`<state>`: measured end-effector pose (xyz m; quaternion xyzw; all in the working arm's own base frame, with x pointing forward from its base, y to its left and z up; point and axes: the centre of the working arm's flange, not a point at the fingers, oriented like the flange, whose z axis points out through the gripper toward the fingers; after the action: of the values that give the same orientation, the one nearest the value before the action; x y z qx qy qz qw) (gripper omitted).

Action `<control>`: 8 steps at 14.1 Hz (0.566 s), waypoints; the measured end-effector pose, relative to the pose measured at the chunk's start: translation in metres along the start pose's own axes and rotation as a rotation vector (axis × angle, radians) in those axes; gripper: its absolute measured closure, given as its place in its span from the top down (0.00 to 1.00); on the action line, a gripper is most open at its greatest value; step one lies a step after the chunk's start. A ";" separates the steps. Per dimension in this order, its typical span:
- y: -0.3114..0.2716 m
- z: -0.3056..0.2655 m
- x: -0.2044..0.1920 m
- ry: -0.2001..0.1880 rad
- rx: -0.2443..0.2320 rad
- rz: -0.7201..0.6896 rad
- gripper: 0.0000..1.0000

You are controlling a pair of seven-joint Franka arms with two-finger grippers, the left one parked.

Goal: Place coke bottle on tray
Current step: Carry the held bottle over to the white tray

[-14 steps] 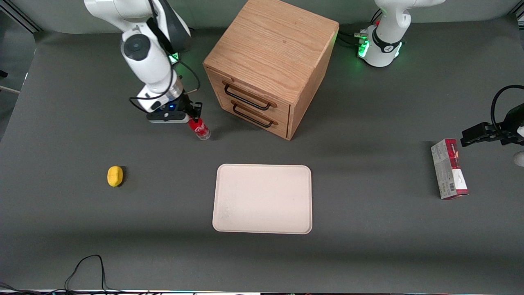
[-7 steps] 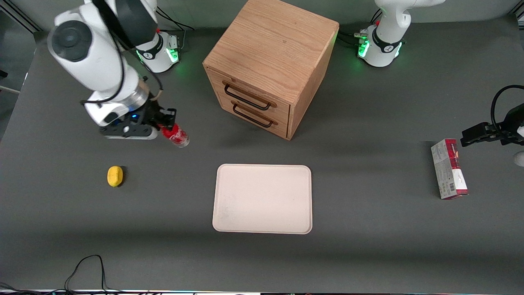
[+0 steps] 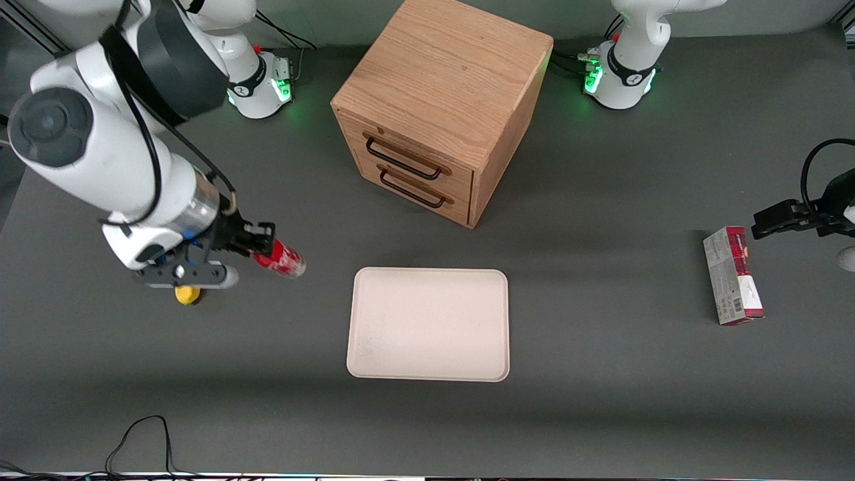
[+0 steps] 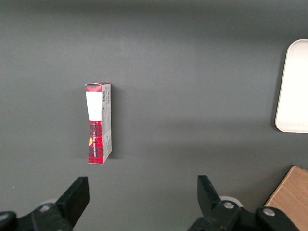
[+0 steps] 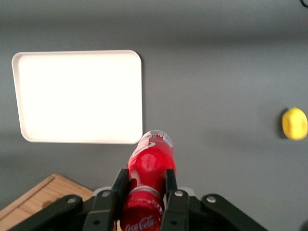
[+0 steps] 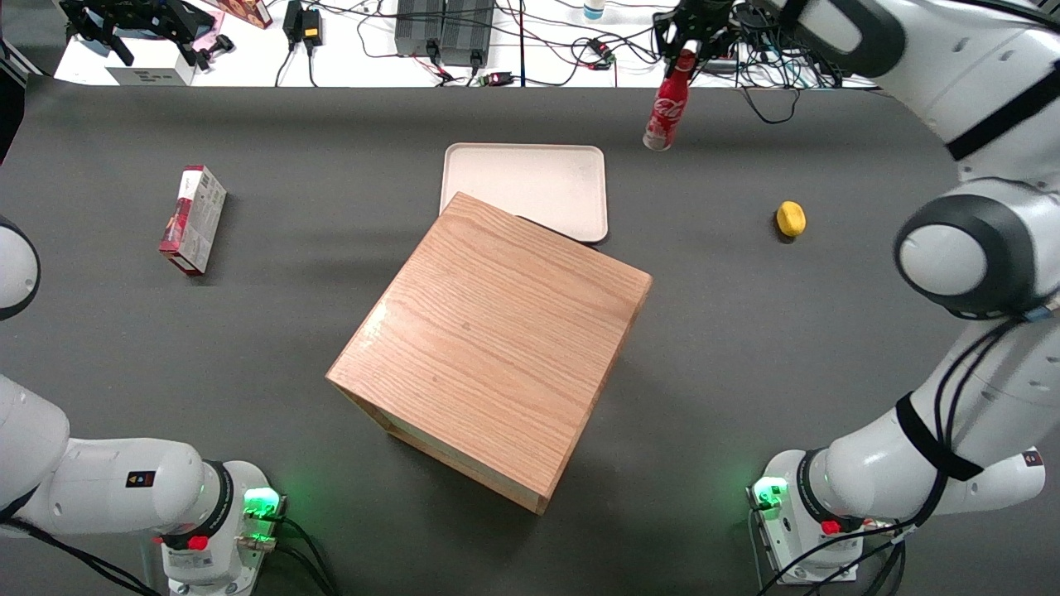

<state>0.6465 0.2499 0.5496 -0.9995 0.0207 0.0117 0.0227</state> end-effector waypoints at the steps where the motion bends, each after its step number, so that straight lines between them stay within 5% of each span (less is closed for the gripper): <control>1: -0.013 0.017 0.011 0.000 0.004 -0.016 0.35; 5: -0.046 0.094 0.057 0.054 0.067 -0.042 0.35; 8: -0.055 0.147 0.076 0.101 0.042 -0.071 0.35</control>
<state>0.7214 0.3085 0.4037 -0.9982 -0.0132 -0.0400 0.0431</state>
